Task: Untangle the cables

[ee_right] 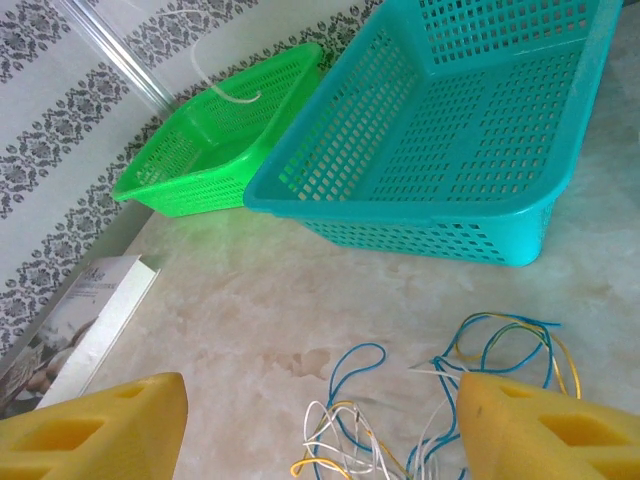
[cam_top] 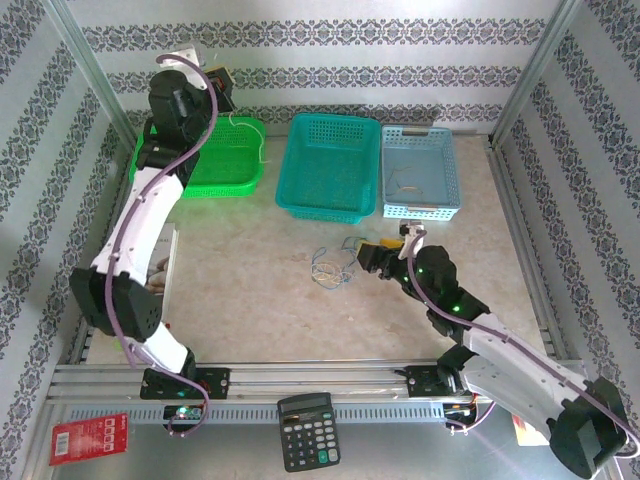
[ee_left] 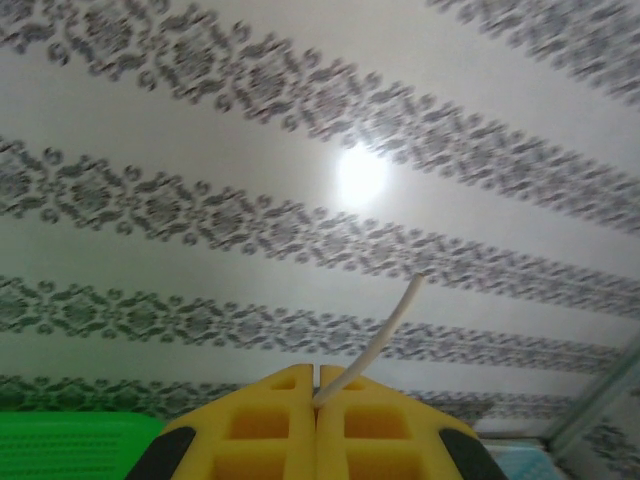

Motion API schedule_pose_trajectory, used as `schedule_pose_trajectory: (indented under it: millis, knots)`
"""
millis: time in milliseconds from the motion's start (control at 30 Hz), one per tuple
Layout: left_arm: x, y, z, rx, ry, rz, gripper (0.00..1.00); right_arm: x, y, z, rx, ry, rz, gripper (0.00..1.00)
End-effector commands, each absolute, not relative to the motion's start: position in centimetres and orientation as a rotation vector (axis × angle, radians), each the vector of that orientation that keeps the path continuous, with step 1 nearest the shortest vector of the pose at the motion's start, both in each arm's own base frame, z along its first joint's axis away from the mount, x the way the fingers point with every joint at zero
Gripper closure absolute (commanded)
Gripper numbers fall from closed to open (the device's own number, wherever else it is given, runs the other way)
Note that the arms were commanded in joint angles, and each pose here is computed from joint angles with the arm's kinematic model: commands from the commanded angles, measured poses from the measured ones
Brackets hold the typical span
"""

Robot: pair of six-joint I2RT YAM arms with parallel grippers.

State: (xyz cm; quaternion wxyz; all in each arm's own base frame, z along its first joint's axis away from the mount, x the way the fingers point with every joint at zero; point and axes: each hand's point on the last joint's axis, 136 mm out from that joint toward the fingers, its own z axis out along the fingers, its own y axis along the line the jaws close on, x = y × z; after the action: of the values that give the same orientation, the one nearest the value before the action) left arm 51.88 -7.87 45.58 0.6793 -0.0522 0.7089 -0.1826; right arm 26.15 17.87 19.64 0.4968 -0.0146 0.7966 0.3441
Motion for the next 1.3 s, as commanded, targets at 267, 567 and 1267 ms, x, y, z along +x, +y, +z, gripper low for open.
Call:
schedule_pose_trajectory:
  millis: [267, 567, 1267]
  knots:
    - [58.3, -4.1, 42.5, -0.123, 1.609, -0.267, 1.00, 25.3, 16.4, 19.2, -0.057, 1.985, 0.802, 0.28]
    - [60.4, -2.5, 28.6, -0.131, 1.889, -0.190, 1.00, 24.9, 15.6, 19.4, -0.050, 1.988, 0.791, 0.29]
    - [55.2, -6.6, 13.3, -0.155, 2.348, -0.476, 0.94, 23.1, 14.2, 21.2, -0.033, 1.942, 0.797, 0.28]
